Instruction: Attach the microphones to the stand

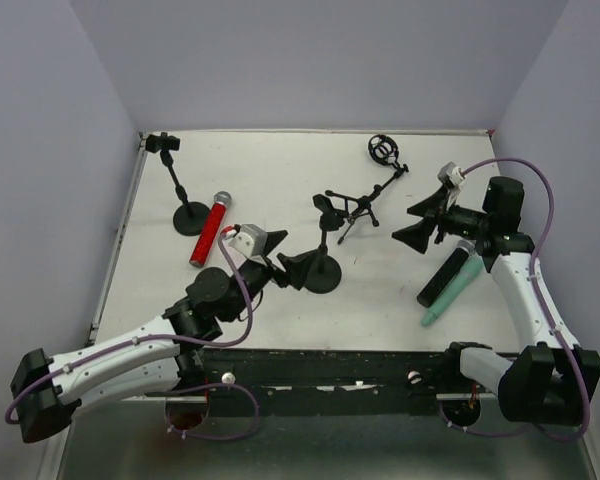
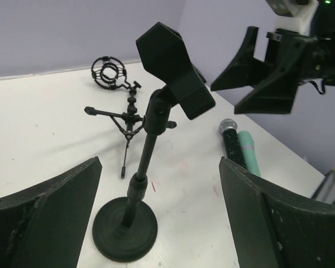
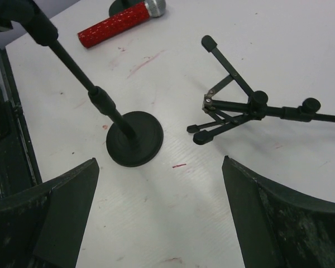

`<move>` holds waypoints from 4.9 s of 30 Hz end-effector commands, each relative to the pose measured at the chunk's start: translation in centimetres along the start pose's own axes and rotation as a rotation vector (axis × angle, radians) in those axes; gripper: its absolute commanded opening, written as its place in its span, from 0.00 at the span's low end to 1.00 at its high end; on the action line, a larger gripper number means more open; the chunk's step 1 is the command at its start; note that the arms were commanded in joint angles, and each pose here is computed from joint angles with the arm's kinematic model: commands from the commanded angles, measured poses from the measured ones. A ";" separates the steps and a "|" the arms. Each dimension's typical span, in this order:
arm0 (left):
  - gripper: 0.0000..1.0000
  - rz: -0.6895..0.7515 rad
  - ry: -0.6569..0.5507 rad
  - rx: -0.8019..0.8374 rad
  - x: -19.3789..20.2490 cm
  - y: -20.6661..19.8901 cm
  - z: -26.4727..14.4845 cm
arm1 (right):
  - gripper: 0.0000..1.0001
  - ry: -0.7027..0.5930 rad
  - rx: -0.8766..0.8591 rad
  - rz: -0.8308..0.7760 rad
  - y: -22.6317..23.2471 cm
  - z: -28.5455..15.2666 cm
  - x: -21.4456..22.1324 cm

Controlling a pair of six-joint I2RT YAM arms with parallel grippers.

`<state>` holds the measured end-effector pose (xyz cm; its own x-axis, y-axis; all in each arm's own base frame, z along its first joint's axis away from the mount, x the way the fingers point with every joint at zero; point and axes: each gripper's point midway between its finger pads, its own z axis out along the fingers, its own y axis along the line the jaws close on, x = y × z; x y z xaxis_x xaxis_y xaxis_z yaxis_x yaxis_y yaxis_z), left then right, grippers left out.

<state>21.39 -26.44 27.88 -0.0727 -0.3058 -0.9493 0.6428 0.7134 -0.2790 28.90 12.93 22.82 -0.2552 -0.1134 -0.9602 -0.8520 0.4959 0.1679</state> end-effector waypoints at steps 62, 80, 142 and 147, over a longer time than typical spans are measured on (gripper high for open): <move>0.98 -0.106 0.541 -0.295 2.6 12.8 -7.0 | 1.00 0.145 0.441 0.243 -7.6 -4.9 2.4; 0.95 0.070 1.044 -0.732 8.1 24.8 -4.7 | 1.00 0.065 0.198 0.293 -3.9 -2.9 2.0; 0.77 -0.719 0.199 -0.092 -6.7 -0.3 7.0 | 1.00 0.059 0.095 0.281 -1.9 -2.2 2.7; 0.70 -0.723 0.207 -0.097 -6.4 -0.3 7.2 | 1.00 0.059 0.094 0.282 -1.9 -2.2 2.6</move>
<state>26.64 -29.21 33.39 -0.6286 -0.5669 -0.5324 0.3062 0.4489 -0.8395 29.41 9.24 20.71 -0.4921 -0.0092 -0.8705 -0.6875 0.6175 0.3822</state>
